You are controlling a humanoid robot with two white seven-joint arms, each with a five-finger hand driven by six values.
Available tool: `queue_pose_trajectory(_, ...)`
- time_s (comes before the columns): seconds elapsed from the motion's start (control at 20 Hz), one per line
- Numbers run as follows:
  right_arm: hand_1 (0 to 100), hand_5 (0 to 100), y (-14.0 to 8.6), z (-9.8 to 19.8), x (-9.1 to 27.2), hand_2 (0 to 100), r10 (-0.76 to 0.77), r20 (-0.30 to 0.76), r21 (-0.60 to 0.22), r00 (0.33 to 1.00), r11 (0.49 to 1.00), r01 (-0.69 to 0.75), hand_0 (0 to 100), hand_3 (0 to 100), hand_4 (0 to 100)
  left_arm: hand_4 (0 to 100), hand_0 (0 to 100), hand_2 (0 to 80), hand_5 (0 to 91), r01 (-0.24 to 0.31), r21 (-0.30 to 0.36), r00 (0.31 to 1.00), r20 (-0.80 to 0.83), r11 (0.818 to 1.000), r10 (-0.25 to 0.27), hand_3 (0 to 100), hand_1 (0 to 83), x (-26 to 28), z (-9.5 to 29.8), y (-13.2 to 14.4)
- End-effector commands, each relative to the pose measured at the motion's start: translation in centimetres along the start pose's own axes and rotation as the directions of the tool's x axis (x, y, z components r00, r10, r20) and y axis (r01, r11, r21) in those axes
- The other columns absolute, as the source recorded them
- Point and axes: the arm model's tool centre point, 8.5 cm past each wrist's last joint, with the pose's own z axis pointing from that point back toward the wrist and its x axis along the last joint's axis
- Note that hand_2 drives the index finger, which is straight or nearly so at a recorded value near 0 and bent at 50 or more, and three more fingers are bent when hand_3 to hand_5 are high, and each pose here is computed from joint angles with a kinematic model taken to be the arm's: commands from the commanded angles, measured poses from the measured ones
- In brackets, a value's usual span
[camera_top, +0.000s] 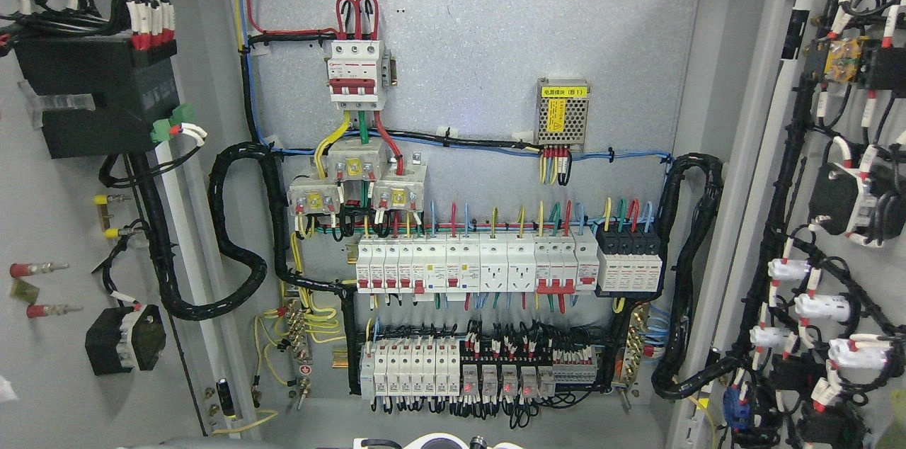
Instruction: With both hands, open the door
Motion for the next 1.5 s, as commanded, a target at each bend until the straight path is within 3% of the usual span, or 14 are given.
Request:
queue_pose_trajectory(0.0,0,0,0.2,0.5,0.2,0,-0.014,0.047,-0.018,0.999,1.000,0.015,22,0,0,4,30,2.7,0.0,0.000,0.005,1.000,0.012,1.000,0.000,3,0.0,0.6,0.0,0.3)
queue_pose_trajectory(0.2,0,0,0.2,1.3,0.5,0,-0.015,0.095,-0.049,0.995,0.999,0.020,22,0,0,4,30,2.7,0.0,0.000,0.006,1.000,0.020,1.000,0.000,3,0.0,1.1,0.0,0.3)
queue_pose_trajectory(0.4,0,0,-0.9,3.1,0.8,0,0.097,0.128,-0.138,0.987,0.987,-0.079,22,0,0,4,30,2.7,0.0,0.004,0.008,0.996,0.092,1.000,-0.005,3,0.0,2.5,0.0,1.2)
queue_pose_trajectory(0.6,0,0,-1.2,5.8,-0.8,0,0.130,0.146,-0.271,0.981,0.959,-0.087,22,0,0,4,30,2.7,0.0,0.075,-0.009,0.939,0.337,0.997,-0.068,3,0.0,7.9,1.3,2.3)
queue_pose_trajectory(0.85,0,0,-0.1,9.4,-2.1,0,0.190,0.194,-0.390,0.962,0.915,-0.101,22,0,0,4,30,2.7,0.0,0.156,-0.076,0.816,0.571,0.985,-0.085,3,0.0,13.6,4.9,0.6)
queue_pose_trajectory(0.9,0,0,0.3,10.6,-2.4,0,0.198,0.186,-0.418,0.962,0.902,-0.105,22,0,0,4,30,2.7,0.0,0.195,-0.118,0.791,0.605,0.974,-0.085,3,0.0,14.2,5.9,-0.1)
queue_pose_trajectory(0.95,0,0,0.7,11.6,-2.9,0,0.198,0.178,-0.448,0.964,0.889,-0.100,22,0,0,4,30,2.7,0.0,0.258,-0.188,0.764,0.640,0.948,-0.081,3,0.0,14.5,6.9,-1.4)
queue_pose_trajectory(1.0,0,0,1.3,13.1,-3.6,0,0.193,0.171,-0.513,0.966,0.855,-0.080,22,0,0,4,30,2.7,0.0,0.342,-0.266,0.734,0.674,0.901,-0.079,3,0.0,14.8,8.1,-3.0)
queue_pose_trajectory(1.1,0,0,1.8,16.2,-5.0,0,0.172,0.154,-0.629,0.973,0.776,-0.038,22,0,0,4,30,2.7,0.0,0.450,-0.344,0.688,0.722,0.824,-0.075,3,0.0,15.0,10.1,-4.9)
queue_pose_trajectory(1.15,0,0,2.3,18.0,-5.9,0,0.167,0.148,-0.672,0.975,0.740,-0.025,22,0,0,4,30,2.7,0.0,0.486,-0.348,0.655,0.753,0.802,-0.069,3,0.0,15.5,11.4,-5.8)
queue_pose_trajectory(1.25,0,0,3.4,20.4,-6.9,0,0.188,0.150,-0.708,0.971,0.706,-0.027,22,0,0,4,30,2.7,0.0,0.540,-0.320,0.576,0.815,0.778,-0.064,3,0.0,16.9,14.1,-6.9)
queue_pose_trajectory(1.45,0,0,6.7,23.9,-9.4,0,0.234,0.108,-0.738,0.966,0.670,-0.079,22,0,0,4,30,2.7,0.0,0.645,-0.235,0.376,0.926,0.727,-0.034,3,0.0,20.1,20.8,-9.4)
